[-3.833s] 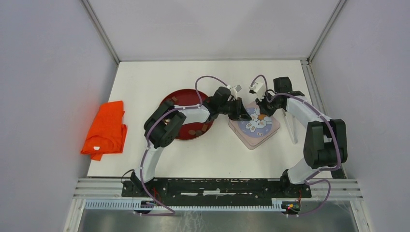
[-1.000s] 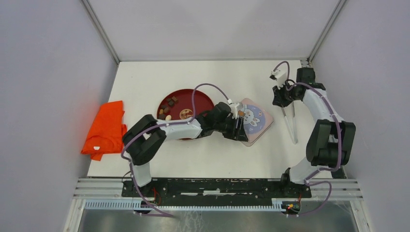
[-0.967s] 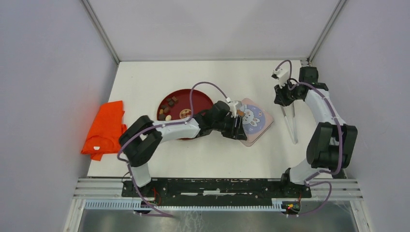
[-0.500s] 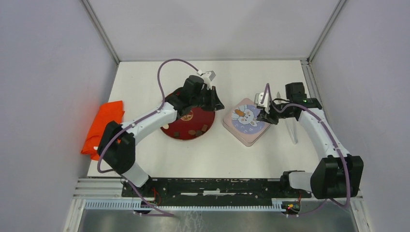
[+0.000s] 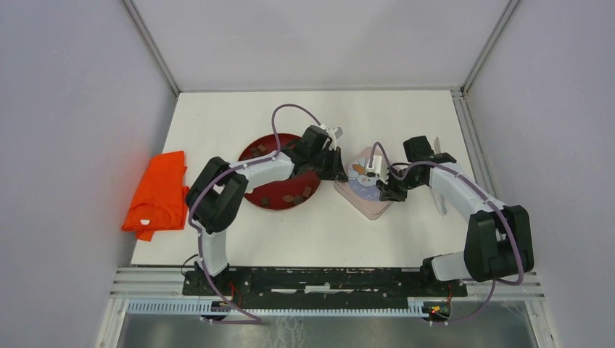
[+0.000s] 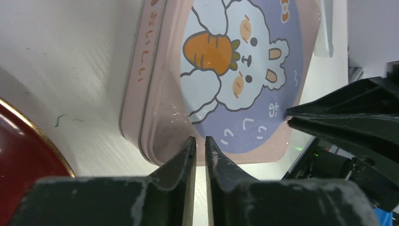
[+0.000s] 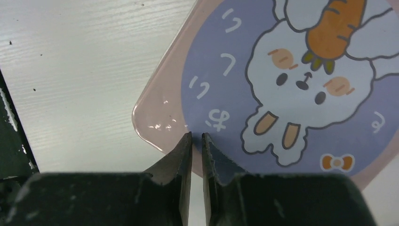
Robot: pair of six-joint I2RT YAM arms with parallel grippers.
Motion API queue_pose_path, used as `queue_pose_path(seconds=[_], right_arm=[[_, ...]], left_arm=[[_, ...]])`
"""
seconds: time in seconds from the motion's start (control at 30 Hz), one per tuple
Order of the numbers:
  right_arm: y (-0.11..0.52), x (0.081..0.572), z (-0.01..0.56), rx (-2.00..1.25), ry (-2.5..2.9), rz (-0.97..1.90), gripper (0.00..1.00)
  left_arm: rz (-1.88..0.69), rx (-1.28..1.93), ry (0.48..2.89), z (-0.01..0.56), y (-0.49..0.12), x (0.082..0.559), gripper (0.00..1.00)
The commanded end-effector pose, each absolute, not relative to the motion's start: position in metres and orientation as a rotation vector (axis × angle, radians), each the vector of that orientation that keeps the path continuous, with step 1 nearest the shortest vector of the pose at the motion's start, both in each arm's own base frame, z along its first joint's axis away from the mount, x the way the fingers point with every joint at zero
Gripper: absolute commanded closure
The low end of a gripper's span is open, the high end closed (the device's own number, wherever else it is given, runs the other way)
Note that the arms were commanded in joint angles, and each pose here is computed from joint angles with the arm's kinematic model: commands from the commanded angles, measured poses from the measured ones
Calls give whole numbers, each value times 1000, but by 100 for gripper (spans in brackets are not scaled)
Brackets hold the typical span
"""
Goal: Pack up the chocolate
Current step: Reset both arms
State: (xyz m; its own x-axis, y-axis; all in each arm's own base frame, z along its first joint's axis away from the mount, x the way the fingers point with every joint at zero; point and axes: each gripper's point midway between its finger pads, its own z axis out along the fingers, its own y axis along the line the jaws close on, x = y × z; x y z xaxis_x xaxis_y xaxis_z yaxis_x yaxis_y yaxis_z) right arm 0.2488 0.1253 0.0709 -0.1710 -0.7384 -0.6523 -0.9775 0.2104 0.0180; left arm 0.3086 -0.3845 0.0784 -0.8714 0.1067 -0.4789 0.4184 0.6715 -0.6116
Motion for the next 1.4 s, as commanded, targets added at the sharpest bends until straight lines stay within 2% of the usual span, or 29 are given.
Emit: queue_pose_path(seconds=[0.0, 0.07, 0.13, 0.2, 0.23, 0.33, 0.37, 0.63, 0.73, 0.9, 1.37], right_arm=[[116, 271, 117, -1570, 1971, 479, 79], [116, 293, 167, -1520, 1897, 375, 69], [108, 317, 226, -1431, 1824, 201, 49], [95, 333, 282, -1280, 1746, 32, 21], [87, 339, 314, -1154, 1706, -50, 3], [61, 335, 376, -817, 1581, -196, 2], [59, 327, 394, -779, 1521, -211, 2], [93, 287, 440, -820, 1457, 43, 2], [96, 283, 448, -678, 1480, 148, 2], [76, 286, 467, -446, 1497, 134, 2], [91, 283, 477, -505, 1460, 202, 2]], left_arm=[[-1040, 452, 2338, 134, -388, 323, 77], [-996, 462, 2224, 187, -380, 331, 68], [-905, 461, 2086, 247, -360, 335, 58], [-840, 434, 1945, 306, -335, 330, 42], [-831, 415, 1882, 332, -322, 323, 33], [-795, 338, 1750, 388, -282, 301, 5], [-801, 324, 1729, 401, -273, 293, 1], [-848, 273, 1656, 460, -232, 246, 0], [-850, 251, 1657, 462, -221, 235, 0], [-893, 210, 1646, 464, -209, 218, 0], [-928, 219, 1623, 468, -201, 202, 0]])
